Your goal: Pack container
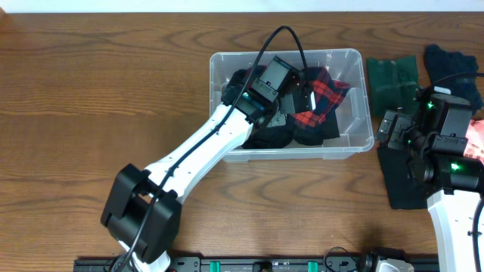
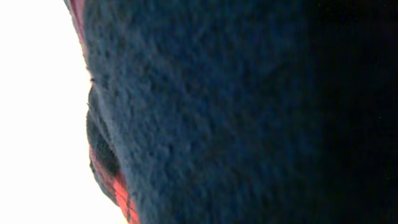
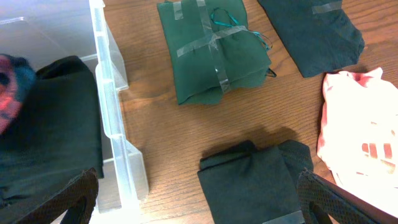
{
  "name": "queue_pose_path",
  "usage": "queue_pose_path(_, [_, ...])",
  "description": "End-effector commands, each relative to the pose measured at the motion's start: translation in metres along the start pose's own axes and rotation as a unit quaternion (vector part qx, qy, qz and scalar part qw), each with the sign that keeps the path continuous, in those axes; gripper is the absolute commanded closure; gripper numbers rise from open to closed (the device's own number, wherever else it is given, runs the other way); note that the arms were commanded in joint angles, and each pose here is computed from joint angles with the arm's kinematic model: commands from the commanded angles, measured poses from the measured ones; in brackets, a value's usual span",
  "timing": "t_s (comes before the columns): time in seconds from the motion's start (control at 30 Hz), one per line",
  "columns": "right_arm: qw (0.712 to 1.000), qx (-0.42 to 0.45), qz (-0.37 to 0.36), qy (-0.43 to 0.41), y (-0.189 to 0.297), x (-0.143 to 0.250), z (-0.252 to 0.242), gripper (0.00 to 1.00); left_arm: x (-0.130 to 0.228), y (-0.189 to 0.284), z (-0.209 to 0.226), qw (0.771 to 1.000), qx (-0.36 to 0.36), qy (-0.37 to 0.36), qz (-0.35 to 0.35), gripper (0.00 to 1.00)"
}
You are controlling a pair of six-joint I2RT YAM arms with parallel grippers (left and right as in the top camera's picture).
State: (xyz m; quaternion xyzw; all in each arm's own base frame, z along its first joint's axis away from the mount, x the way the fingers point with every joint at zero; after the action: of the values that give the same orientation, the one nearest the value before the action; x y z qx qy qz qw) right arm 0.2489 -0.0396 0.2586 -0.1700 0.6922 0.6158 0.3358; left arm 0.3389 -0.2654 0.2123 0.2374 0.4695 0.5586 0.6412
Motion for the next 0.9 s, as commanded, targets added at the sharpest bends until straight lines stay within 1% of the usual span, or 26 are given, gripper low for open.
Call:
queue_pose_path(0.0, [1.000, 0.001, -0.008, -0.009, 0.004, -0.005, -0.001, 0.01, 0.006, -0.013, 0.007, 0.999, -0.025, 0.009, 0.034, 0.94])
queue_pose_path(0.07, [1.000, 0.001, -0.008, -0.009, 0.004, -0.006, -0.001, 0.01, 0.006, -0.019, 0.003, 0.999, -0.019, 0.006, 0.039, 0.94])
queue_pose_path(0.1, [1.000, 0.001, -0.008, -0.009, 0.004, -0.006, -0.001, 0.01, 0.005, -0.021, 0.000, 0.999, -0.016, 0.003, 0.040, 0.90])
queue_pose_path(0.13, [1.000, 0.001, -0.007, -0.008, 0.004, -0.005, -0.001, 0.01, 0.002, -0.021, -0.002, 0.999, -0.015, 0.000, 0.038, 0.61])
queue_pose_path(0.17, [1.000, 0.001, -0.007, -0.008, 0.004, -0.005, -0.001, 0.01, -0.001, -0.020, -0.005, 0.999, -0.014, -0.004, 0.035, 0.19])
queue_pose_path(0.2, [1.000, 0.001, -0.006, -0.008, 0.004, -0.005, -0.001, 0.01, -0.006, -0.017, -0.006, 0.999, -0.016, -0.008, 0.029, 0.02])
queue_pose_path(0.3, [1.000, 0.001, -0.005, -0.008, 0.004, -0.005, -0.001, 0.01, -0.020, 0.000, -0.007, 1.000, -0.027, -0.005, 0.006, 0.02])
queue_pose_path(0.43, [1.000, 0.001, -0.005, -0.008, 0.004, -0.005, -0.001, 0.01, -0.026, 0.032, 0.009, 0.996, -0.057, 0.056, -0.027, 0.02])
queue_pose_path(0.53, [1.000, 0.001, -0.005, -0.008, 0.004, -0.005, -0.001, 0.01, -0.017, 0.063, 0.029, 0.987, -0.086, 0.126, -0.051, 0.02])
queue_pose_path(0.63, [1.000, 0.000, -0.005, -0.005, 0.004, -0.005, -0.001, 0.02, 0.001, 0.095, 0.049, 0.974, -0.115, 0.184, -0.065, 0.02])
queue_pose_path(0.67, [1.000, -0.004, -0.005, 0.002, 0.004, -0.005, 0.000, 0.07, 0.011, 0.108, 0.058, 0.967, -0.130, 0.209, -0.067, 0.02])
queue_pose_path(0.73, [0.999, -0.027, -0.004, 0.029, 0.004, -0.004, 0.003, 0.26, 0.032, 0.131, 0.073, 0.950, -0.155, 0.262, -0.071, 0.02])
queue_pose_path(0.77, [0.999, -0.039, -0.005, 0.037, 0.004, -0.005, 0.005, 0.38, 0.044, 0.143, 0.080, 0.937, -0.168, 0.297, -0.074, 0.02])
queue_pose_path(0.83, [0.997, -0.059, -0.013, 0.045, 0.004, -0.007, 0.009, 0.70, 0.071, 0.166, 0.093, 0.905, -0.192, 0.372, -0.075, 0.02])
queue_pose_path(0.87, [0.996, -0.073, -0.021, 0.051, 0.005, -0.009, 0.012, 0.80, 0.089, 0.179, 0.098, 0.880, -0.205, 0.421, -0.074, 0.02])
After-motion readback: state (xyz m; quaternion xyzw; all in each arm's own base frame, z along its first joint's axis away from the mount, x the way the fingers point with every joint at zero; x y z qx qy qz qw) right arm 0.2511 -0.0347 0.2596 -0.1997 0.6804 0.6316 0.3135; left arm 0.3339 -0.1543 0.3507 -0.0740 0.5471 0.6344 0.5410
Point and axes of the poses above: each gripper's point midway between its finger pads, its own y axis back along the fingers, its own z axis along the line the jaws close on, x = y × z, the point moved 9 cm from there along y, back along the fingers, and after that the axes turned 2 degrees about y, right-handed, at the moved point
